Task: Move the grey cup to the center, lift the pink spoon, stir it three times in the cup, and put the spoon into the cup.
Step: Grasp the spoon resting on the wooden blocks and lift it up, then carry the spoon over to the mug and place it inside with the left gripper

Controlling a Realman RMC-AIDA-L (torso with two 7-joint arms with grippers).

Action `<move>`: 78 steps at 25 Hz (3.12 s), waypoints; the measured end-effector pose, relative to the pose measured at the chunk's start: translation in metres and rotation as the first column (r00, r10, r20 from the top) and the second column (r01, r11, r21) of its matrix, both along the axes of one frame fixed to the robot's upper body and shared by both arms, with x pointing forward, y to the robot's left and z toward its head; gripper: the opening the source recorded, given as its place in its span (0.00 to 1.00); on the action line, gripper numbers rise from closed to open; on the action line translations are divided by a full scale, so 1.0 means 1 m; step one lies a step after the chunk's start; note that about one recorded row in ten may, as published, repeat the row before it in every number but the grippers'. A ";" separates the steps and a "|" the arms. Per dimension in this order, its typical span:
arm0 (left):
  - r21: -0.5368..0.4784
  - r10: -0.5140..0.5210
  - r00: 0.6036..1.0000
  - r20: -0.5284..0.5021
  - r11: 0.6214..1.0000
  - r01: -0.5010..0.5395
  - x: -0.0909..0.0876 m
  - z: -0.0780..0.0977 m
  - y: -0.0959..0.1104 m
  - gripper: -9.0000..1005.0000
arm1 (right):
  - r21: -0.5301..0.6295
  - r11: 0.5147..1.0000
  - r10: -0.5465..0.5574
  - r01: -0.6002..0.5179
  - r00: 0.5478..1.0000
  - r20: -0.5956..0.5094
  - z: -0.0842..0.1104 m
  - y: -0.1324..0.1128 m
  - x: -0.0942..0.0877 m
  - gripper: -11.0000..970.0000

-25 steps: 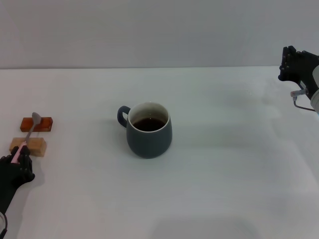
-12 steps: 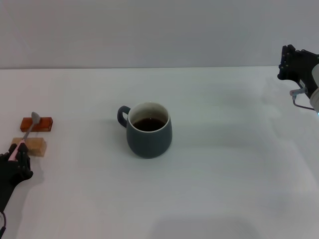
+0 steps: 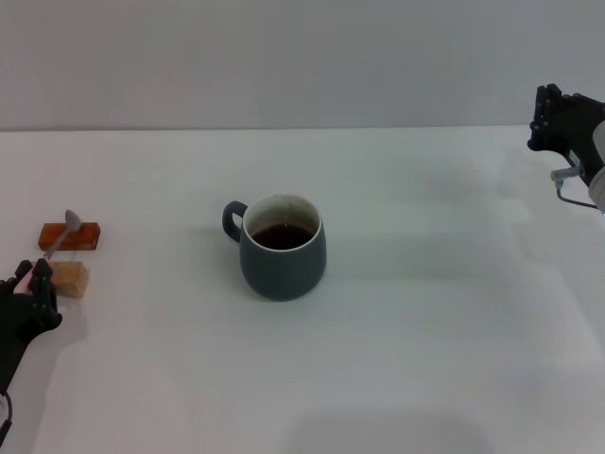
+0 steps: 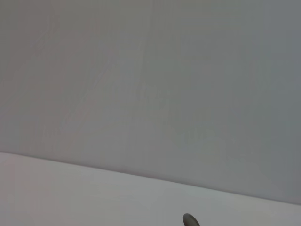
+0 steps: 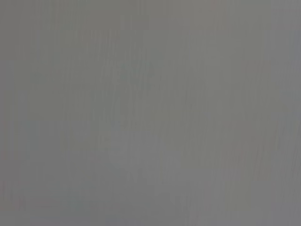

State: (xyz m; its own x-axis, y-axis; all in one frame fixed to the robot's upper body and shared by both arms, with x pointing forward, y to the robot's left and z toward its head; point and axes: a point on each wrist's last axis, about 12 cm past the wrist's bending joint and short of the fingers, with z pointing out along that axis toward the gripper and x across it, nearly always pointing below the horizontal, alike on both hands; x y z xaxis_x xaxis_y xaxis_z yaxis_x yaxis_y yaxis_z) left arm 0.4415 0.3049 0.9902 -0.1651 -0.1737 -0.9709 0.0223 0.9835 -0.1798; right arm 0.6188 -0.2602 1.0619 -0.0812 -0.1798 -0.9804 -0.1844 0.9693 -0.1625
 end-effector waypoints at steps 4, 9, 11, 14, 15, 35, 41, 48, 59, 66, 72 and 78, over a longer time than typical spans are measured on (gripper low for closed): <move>-0.001 0.000 1.000 0.003 1.000 0.000 0.000 0.001 0.000 0.15 | 0.000 1.000 0.000 0.000 1.000 0.001 0.000 0.000 0.001 0.06; -0.005 -0.002 1.000 0.015 1.000 0.002 0.002 0.003 -0.001 0.15 | 0.001 1.000 -0.001 0.001 1.000 0.001 0.001 0.000 0.001 0.06; -0.005 -0.002 1.000 0.017 1.000 0.002 0.003 0.004 -0.001 0.15 | 0.001 1.000 -0.002 0.002 1.000 0.000 0.000 0.000 0.001 0.06; -0.008 -0.004 1.000 0.029 1.000 0.004 0.004 0.006 -0.001 0.15 | 0.000 1.000 -0.002 0.002 1.000 0.000 0.000 0.000 0.001 0.06; -0.008 -0.004 1.000 0.029 1.000 0.004 0.004 0.006 -0.001 0.15 | 0.000 1.000 -0.002 0.002 1.000 -0.001 0.000 0.000 0.001 0.06; -0.038 -0.015 0.995 0.096 0.999 0.018 0.011 0.020 -0.007 0.15 | 0.001 1.000 -0.005 0.005 1.000 -0.002 -0.001 -0.001 -0.001 0.06; -0.080 -0.007 0.994 0.113 0.997 0.016 0.012 0.023 -0.004 0.15 | 0.001 1.000 -0.006 0.006 1.000 -0.003 -0.001 -0.002 -0.001 0.06; -0.129 -0.027 0.989 0.145 0.991 0.046 0.013 0.033 -0.004 0.15 | 0.001 1.000 -0.005 0.005 1.000 -0.003 -0.001 -0.001 0.000 0.06; -0.224 -0.060 0.981 0.186 0.969 0.102 0.019 0.050 0.001 0.15 | 0.000 1.000 -0.005 0.005 1.000 -0.003 -0.001 -0.001 0.000 0.06; -0.296 -0.130 0.964 0.231 0.935 0.197 0.025 0.069 0.003 0.15 | 0.002 1.000 -0.010 0.010 1.000 -0.002 0.000 -0.002 0.001 0.06; -0.324 -0.213 0.945 0.249 0.901 0.288 0.031 0.087 0.006 0.15 | 0.006 1.000 -0.018 0.018 1.000 0.000 0.000 -0.004 0.001 0.06; -0.326 -0.328 0.912 0.246 0.858 0.396 0.039 0.102 0.004 0.16 | 0.011 1.000 -0.029 0.029 1.000 0.002 0.000 -0.007 0.000 0.06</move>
State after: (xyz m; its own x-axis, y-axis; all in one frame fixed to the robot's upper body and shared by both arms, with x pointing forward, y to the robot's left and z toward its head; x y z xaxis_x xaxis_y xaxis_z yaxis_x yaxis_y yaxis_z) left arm 0.4804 0.3091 1.0926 -0.1187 -0.4782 -0.8702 0.4289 0.7657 -0.4793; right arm 0.6189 -0.2672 1.0621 -0.0841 -0.1663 -0.9825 -0.1554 0.9761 -0.1519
